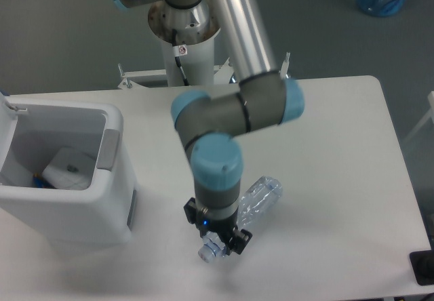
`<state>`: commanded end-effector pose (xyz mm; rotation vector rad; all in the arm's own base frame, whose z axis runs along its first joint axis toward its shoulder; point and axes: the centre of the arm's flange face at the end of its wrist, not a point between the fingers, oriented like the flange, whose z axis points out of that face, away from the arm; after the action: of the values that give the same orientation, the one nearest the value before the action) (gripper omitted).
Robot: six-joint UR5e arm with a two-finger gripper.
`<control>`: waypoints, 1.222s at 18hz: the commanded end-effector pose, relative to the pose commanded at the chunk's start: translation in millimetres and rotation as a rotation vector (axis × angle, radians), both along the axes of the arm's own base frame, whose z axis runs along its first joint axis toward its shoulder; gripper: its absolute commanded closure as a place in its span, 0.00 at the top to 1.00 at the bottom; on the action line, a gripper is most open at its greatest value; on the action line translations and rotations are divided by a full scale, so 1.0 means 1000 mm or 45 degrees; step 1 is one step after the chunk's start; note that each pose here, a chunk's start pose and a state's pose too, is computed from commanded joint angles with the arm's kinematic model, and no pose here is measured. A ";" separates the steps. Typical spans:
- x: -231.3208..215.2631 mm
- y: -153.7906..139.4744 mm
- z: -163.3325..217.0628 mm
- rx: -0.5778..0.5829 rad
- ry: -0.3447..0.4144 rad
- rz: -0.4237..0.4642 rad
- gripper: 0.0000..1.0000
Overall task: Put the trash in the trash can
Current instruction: 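Lower the gripper around the bottle's middle and close on it, then lift the bottle, carry it over the bin and release it inside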
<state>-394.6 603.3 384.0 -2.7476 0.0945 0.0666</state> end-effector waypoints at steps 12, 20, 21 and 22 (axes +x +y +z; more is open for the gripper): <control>0.043 -0.002 0.219 0.710 -0.345 0.187 0.26; 0.151 0.012 0.257 0.814 -0.586 -0.056 0.26; 0.167 0.016 0.251 0.818 -0.585 -0.094 0.26; 0.183 0.020 0.243 0.824 -0.582 -0.130 0.26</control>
<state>-212.0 623.7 626.5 -2.0468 0.0701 -0.4730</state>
